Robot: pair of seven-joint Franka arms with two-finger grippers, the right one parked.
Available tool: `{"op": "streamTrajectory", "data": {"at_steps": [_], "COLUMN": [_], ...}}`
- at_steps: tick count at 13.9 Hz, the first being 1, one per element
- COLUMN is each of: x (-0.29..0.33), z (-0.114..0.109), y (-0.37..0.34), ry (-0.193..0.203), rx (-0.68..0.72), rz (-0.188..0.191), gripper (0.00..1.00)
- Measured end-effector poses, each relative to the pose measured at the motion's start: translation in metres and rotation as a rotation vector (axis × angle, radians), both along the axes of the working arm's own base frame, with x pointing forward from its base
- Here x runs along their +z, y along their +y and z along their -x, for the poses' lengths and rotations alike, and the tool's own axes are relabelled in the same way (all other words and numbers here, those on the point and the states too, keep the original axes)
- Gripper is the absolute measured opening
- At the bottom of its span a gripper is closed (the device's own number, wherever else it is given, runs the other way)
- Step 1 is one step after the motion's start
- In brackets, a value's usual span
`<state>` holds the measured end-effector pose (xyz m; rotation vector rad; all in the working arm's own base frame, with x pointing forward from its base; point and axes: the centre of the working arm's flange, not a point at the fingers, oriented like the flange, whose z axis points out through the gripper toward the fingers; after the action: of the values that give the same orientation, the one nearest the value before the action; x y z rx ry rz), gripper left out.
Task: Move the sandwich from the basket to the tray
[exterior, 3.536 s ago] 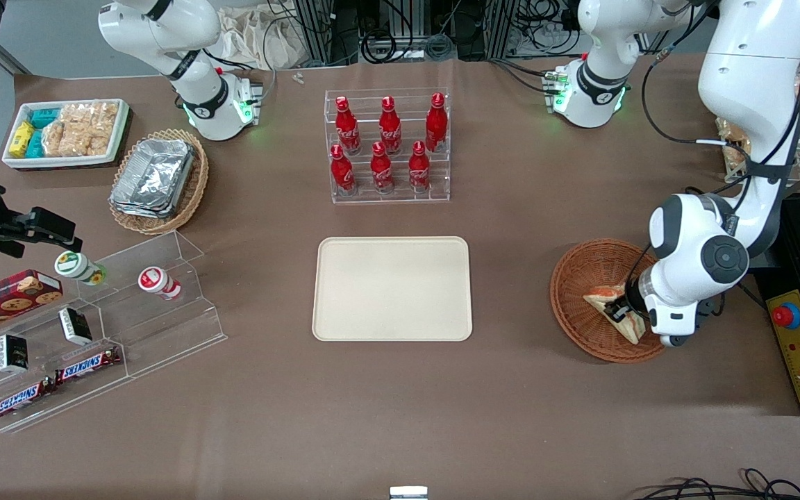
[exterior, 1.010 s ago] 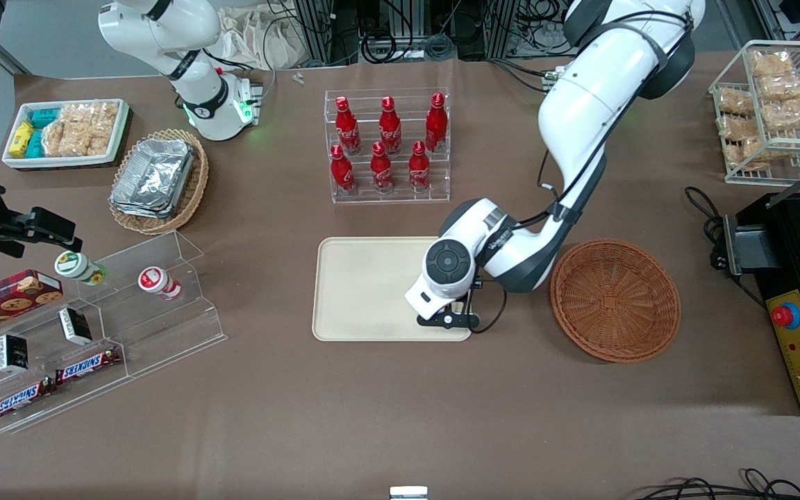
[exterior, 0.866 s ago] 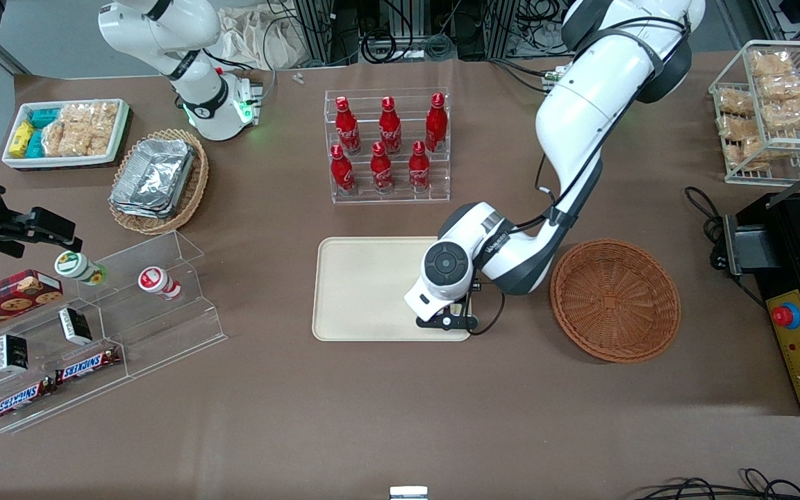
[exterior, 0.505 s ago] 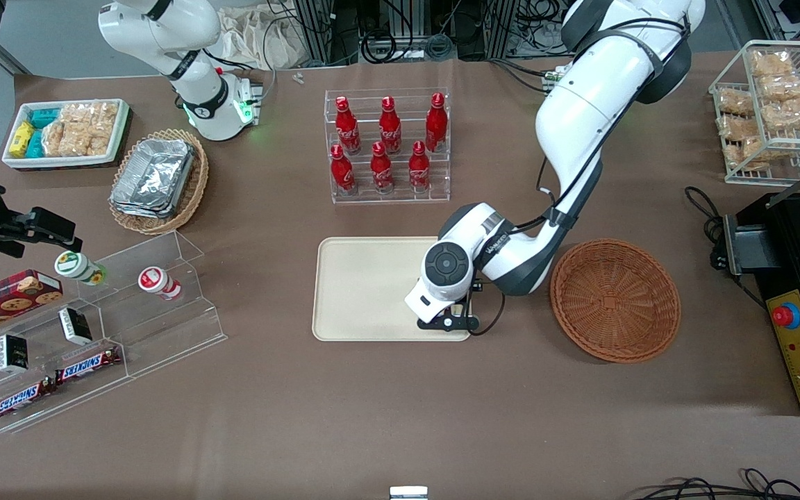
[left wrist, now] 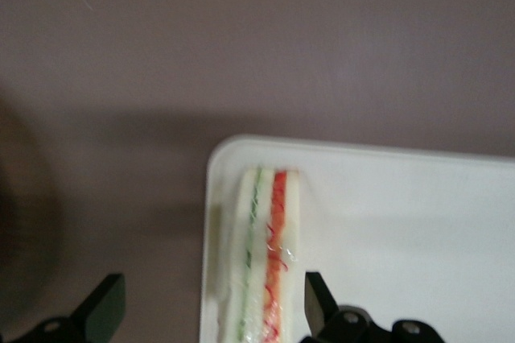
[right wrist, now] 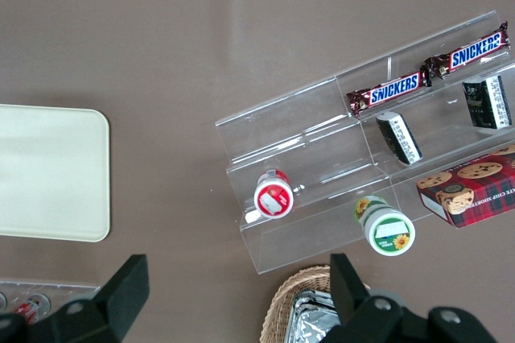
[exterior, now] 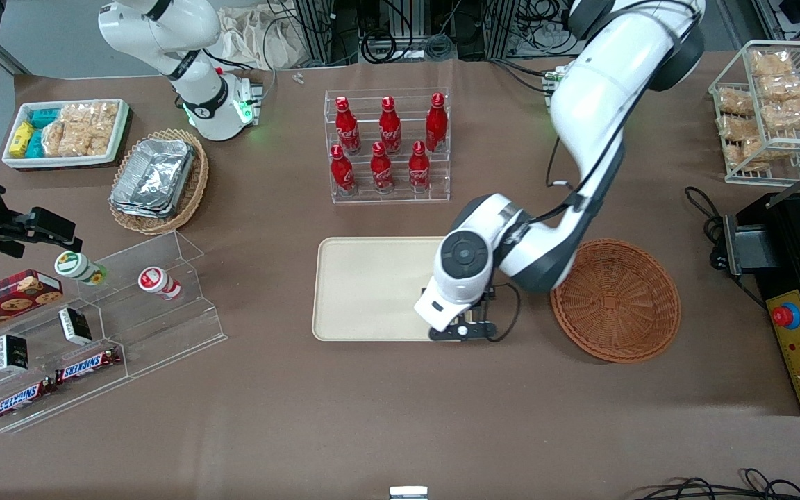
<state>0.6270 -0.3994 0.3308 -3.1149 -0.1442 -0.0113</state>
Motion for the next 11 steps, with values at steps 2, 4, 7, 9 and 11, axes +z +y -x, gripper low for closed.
{"op": "streamTrajectory", "data": {"at_steps": [2, 4, 7, 9, 11], "x": [0.056, 0.105, 0.155, 0.172, 0.184], "z": [-0.012, -0.017, -0.018, -0.019, -0.021], "y": [0.039, 0.077, 0.117, 0.150, 0.188], "ry": [-0.025, -0.041, -0.051, -0.017, 0.029], "rx": [0.056, 0.109, 0.156, 0.150, 0.124], "rz": [-0.017, -0.034, -0.017, -0.013, 0.008], "gripper": [1.00, 1.00, 1.00, 1.00, 1.00]}}
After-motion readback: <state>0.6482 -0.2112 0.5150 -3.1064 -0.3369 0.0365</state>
